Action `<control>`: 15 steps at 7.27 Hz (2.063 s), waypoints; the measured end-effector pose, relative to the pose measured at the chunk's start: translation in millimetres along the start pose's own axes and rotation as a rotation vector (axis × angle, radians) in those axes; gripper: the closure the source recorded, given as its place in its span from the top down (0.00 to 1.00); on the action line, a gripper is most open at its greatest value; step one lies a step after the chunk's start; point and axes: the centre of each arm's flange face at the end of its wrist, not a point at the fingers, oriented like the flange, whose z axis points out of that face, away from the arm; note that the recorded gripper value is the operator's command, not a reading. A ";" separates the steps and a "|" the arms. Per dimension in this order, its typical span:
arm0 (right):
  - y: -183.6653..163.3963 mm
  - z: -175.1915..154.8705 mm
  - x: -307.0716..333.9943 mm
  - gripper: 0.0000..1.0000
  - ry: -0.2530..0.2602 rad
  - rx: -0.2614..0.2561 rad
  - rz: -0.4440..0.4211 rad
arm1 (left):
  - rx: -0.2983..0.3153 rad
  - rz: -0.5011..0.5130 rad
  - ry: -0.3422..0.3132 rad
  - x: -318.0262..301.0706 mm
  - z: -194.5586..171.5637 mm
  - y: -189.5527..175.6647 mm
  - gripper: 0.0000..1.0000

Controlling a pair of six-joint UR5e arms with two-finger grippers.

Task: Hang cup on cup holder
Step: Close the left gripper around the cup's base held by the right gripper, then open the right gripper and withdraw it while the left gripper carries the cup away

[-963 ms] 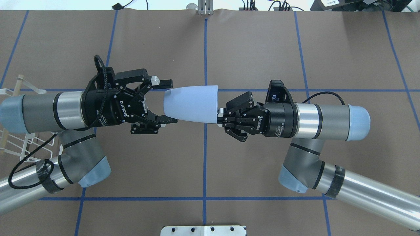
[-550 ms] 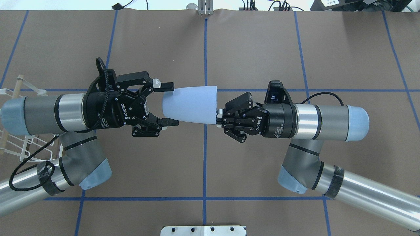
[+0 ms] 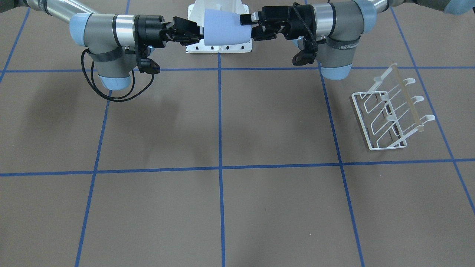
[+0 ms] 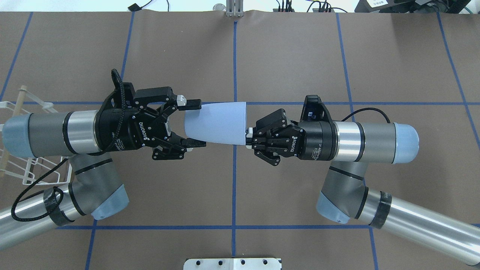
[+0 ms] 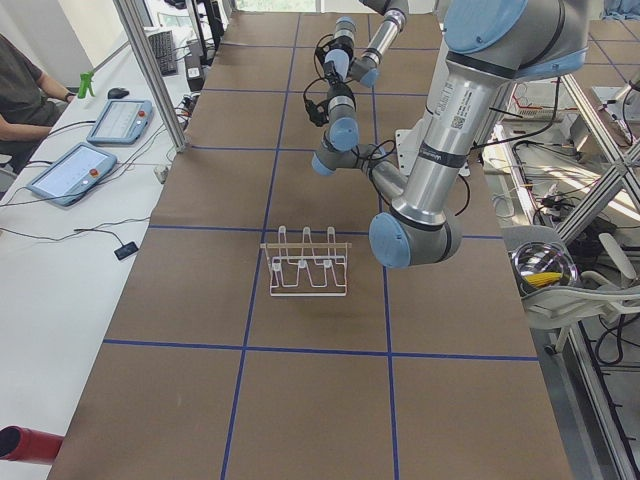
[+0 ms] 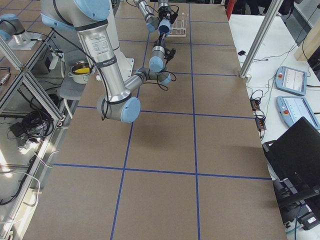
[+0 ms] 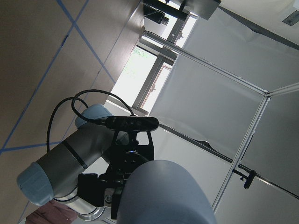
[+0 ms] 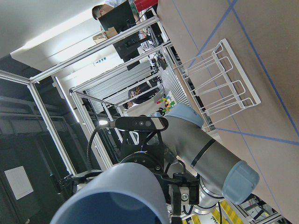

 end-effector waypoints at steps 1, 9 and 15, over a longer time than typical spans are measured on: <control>0.3 0.1 0.0 1.00 -0.001 -0.001 -0.002 | -0.001 -0.001 0.000 -0.2 0.0 0.2 0.00; -32.6 -61.2 -21.0 1.00 -0.007 0.098 -0.159 | 0.064 0.030 0.030 38.7 -41.4 -13.6 0.00; -148.1 -247.9 -65.9 1.00 0.461 0.357 -0.699 | 0.510 0.409 -0.434 195.9 -228.8 -103.4 0.00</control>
